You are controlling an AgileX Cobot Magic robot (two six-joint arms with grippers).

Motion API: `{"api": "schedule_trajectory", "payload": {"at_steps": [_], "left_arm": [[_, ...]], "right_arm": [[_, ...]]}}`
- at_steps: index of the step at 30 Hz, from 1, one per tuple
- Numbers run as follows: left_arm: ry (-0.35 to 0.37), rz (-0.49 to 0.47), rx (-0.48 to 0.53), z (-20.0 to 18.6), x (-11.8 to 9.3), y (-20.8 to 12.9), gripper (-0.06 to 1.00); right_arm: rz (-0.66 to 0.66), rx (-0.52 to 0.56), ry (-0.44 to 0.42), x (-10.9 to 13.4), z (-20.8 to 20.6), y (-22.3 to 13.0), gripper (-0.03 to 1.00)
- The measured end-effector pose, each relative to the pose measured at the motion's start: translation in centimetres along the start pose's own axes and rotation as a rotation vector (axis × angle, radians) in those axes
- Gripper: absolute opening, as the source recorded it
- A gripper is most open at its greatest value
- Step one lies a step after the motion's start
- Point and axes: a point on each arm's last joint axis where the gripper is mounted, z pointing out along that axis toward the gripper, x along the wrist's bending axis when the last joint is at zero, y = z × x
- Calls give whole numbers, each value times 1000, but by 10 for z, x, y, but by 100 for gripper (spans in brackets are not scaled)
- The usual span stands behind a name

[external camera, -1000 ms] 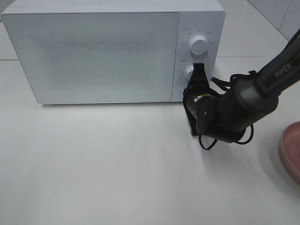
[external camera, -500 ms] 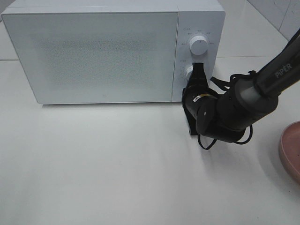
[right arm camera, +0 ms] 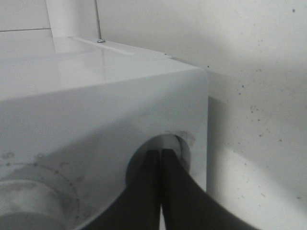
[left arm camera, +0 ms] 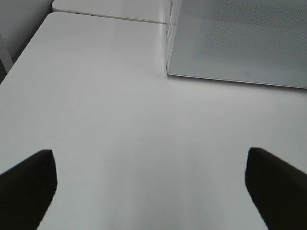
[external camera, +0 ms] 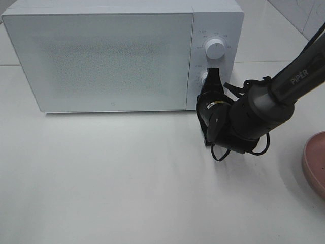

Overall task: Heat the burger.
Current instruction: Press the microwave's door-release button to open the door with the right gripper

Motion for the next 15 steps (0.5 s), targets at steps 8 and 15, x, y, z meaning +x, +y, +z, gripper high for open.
{"api": "schedule_trajectory", "payload": {"at_steps": [8,15], "left_arm": [[0,0,0,0,0,0,99],[0,0,0,0,0,0,99]], "right_arm": [[25,-33,-6,-1,10,-1,0],[50,-63,-11,3,11,-5,0]]}}
